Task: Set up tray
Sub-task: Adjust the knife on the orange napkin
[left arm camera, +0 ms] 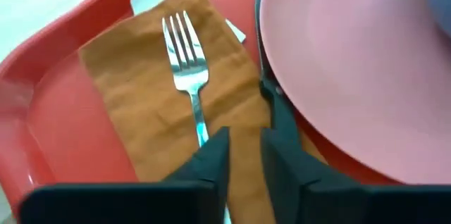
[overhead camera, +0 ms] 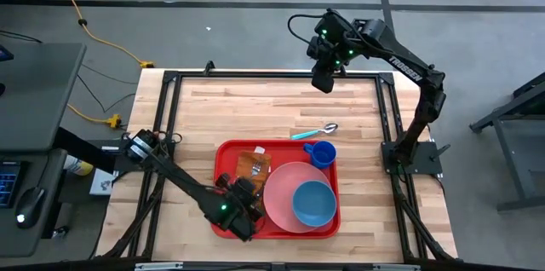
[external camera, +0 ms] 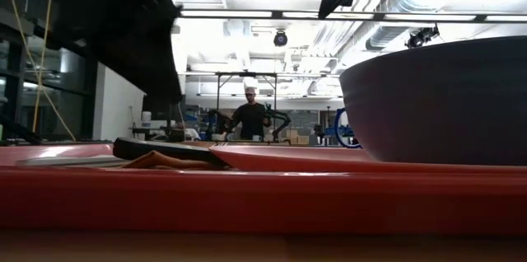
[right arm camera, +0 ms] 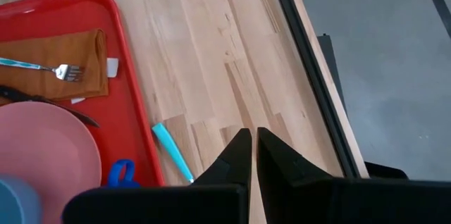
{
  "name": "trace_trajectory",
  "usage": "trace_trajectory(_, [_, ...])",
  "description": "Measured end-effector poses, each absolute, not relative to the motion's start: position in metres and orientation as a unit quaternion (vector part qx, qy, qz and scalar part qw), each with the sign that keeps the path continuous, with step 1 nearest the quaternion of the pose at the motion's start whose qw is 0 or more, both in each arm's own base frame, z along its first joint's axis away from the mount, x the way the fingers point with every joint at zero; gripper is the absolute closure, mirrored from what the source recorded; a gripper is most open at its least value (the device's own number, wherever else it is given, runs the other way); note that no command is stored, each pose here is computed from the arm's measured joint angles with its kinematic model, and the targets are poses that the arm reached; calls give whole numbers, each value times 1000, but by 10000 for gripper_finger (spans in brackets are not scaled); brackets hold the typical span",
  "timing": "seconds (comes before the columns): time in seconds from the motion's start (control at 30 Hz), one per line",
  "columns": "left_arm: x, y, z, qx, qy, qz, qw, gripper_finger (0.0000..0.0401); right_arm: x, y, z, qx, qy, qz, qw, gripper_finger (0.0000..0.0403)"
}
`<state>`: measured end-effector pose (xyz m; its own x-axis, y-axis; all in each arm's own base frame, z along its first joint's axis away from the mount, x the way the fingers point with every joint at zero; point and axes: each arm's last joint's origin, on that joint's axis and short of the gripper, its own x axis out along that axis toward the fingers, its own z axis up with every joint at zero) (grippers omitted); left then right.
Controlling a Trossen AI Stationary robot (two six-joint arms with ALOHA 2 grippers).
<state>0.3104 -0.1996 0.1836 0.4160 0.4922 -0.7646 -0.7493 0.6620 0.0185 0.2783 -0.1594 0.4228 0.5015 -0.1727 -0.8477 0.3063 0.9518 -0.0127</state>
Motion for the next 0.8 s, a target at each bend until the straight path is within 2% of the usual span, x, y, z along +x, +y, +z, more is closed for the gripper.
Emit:
trace_trajectory(0.13, [318,-193,182,-144,434,342,821,378,278,-159,423,68,482,-135,863,403])
trace_trajectory(0.2, [321,-190,182,-131,458,320,819,388,277,-159,422,68,485,-133,862,403])
trace_trajectory(0.27, [324,-187,181,-128,482,301,813,372,277,-158,422,69,488,-132,860,403])
trace_trajectory(0.57, [333,-171,179,-135,558,242,782,236,276,-158,421,71,495,-129,856,403])
trace_trajectory(0.8, [341,-162,179,-156,558,238,780,189,276,-158,421,69,496,-129,856,403])
